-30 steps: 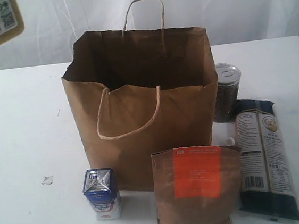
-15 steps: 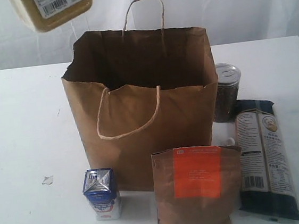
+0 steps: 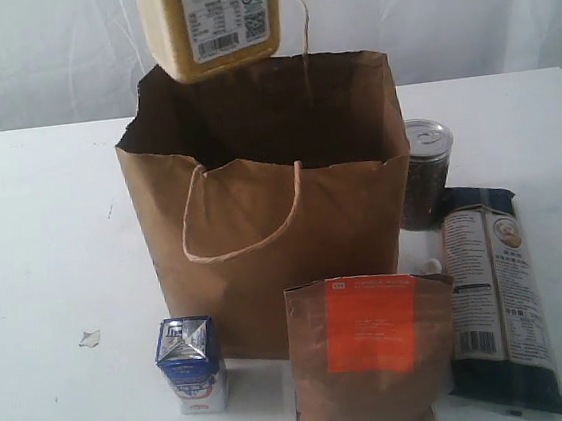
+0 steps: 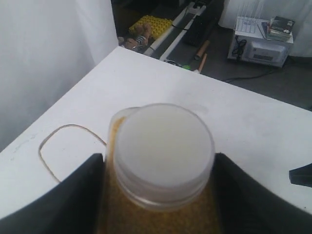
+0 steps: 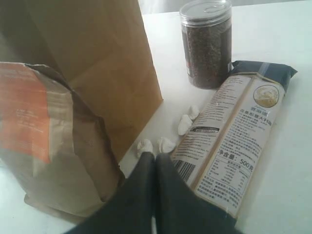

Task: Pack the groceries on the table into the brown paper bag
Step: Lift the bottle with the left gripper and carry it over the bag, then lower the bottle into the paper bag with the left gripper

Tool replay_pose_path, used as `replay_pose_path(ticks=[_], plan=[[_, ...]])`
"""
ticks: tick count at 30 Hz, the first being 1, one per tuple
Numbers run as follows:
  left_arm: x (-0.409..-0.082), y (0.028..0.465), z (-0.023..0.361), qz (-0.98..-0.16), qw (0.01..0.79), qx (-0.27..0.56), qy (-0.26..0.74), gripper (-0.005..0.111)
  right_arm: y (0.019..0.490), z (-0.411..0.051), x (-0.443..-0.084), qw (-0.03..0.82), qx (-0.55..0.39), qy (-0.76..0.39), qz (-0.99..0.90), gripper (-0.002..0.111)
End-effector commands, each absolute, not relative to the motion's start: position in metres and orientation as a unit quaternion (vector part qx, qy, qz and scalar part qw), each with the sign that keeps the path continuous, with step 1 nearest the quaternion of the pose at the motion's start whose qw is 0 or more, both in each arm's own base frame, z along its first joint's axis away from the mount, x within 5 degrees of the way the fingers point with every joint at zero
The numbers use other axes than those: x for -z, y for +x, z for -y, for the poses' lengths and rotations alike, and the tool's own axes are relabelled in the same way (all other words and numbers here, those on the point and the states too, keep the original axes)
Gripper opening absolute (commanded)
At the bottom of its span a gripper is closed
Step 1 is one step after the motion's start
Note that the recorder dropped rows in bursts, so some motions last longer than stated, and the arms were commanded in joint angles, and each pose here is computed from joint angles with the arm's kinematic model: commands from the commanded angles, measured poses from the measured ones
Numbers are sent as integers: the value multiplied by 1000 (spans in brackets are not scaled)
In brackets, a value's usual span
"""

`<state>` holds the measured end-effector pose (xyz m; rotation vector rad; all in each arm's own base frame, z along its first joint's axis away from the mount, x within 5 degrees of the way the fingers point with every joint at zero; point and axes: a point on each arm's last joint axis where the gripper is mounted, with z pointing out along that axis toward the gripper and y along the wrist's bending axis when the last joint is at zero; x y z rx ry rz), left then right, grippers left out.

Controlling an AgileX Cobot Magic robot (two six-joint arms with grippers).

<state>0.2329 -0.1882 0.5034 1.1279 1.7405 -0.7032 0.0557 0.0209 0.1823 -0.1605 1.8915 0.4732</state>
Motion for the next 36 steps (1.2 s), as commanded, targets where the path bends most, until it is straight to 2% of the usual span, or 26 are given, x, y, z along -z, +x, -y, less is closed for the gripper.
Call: replay_pose_path(ticks=[1, 12, 15, 26, 36], plan=[[-506, 235, 201, -699, 470, 294, 452, 0, 56, -20, -181, 561, -194, -72, -801, 0], [-478, 253, 210, -747, 412, 257, 455, 0, 56, -20, -181, 561, -194, -72, -801, 0], [-469, 254, 227, -742, 401, 265, 467, 0, 56, -20, -181, 561, -194, -72, -801, 0], [-454, 269, 257, -760, 410, 293, 410, 0, 56, -20, -181, 561, -194, -72, -801, 0], [-445, 260, 280, -765, 429, 259, 405, 0, 56, -20, -181, 561, -194, -72, -801, 0]])
